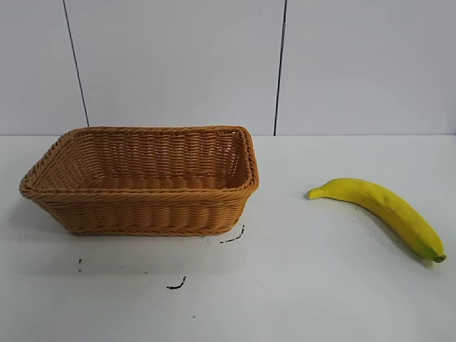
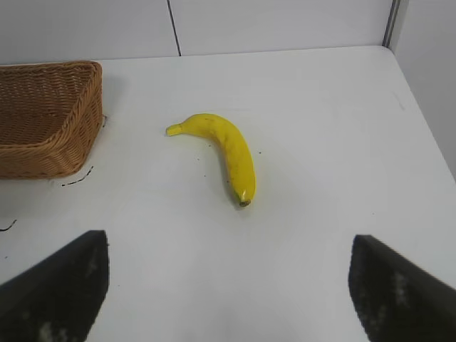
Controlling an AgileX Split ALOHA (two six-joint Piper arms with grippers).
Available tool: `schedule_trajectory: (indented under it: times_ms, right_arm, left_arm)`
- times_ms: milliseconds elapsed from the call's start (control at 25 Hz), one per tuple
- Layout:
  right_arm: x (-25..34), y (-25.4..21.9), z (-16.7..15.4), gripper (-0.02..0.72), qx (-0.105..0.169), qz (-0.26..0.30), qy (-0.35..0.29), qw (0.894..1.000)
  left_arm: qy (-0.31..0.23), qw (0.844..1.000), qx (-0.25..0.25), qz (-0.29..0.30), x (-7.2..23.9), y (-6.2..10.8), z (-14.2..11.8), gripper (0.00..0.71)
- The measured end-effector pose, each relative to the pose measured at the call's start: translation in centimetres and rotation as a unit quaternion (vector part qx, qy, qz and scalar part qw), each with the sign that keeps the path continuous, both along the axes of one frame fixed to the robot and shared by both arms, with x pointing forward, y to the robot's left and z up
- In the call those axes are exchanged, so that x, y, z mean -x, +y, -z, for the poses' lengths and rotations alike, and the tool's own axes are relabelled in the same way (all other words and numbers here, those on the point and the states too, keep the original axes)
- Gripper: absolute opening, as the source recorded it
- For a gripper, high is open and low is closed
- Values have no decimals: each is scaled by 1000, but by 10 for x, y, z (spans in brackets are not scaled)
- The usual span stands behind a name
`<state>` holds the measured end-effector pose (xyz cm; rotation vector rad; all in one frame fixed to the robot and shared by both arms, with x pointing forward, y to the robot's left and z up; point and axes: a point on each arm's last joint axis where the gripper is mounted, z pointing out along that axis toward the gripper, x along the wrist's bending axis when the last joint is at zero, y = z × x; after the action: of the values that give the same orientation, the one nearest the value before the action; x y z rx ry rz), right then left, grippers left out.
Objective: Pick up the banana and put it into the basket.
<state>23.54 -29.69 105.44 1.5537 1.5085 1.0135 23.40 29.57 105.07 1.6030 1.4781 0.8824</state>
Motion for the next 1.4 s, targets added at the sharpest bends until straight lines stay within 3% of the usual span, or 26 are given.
schedule_trajectory:
  times_ms: [320, 520, 680, 960, 1080, 1200, 1400]
  right_arm:
    - [-1, 0, 0, 639, 0, 0, 4, 1000]
    - [-23, 0, -19, 639, -1, -1, 78, 997]
    - [-60, -2, -42, 639, 10, 5, 155, 988]
    - [-158, -3, -59, 639, 43, -13, 267, 963]
    - [-202, -1, -54, 639, 73, -63, 338, 936]
    - [-240, 2, -46, 639, 87, -112, 393, 909]
    - [-292, 16, -31, 639, 103, -189, 414, 884]
  left_arm:
    - [0, 1000, 0, 0, 0, 0, 0, 690]
    - [0, 1000, 0, 0, 0, 0, 0, 690]
    - [0, 1000, 0, 0, 0, 0, 0, 690]
    - [0, 1000, 0, 0, 0, 0, 0, 690]
    - [0, 1000, 0, 0, 0, 0, 0, 690]
    - [0, 1000, 0, 0, 0, 0, 0, 690]
    - [0, 1000, 0, 0, 0, 0, 0, 690]
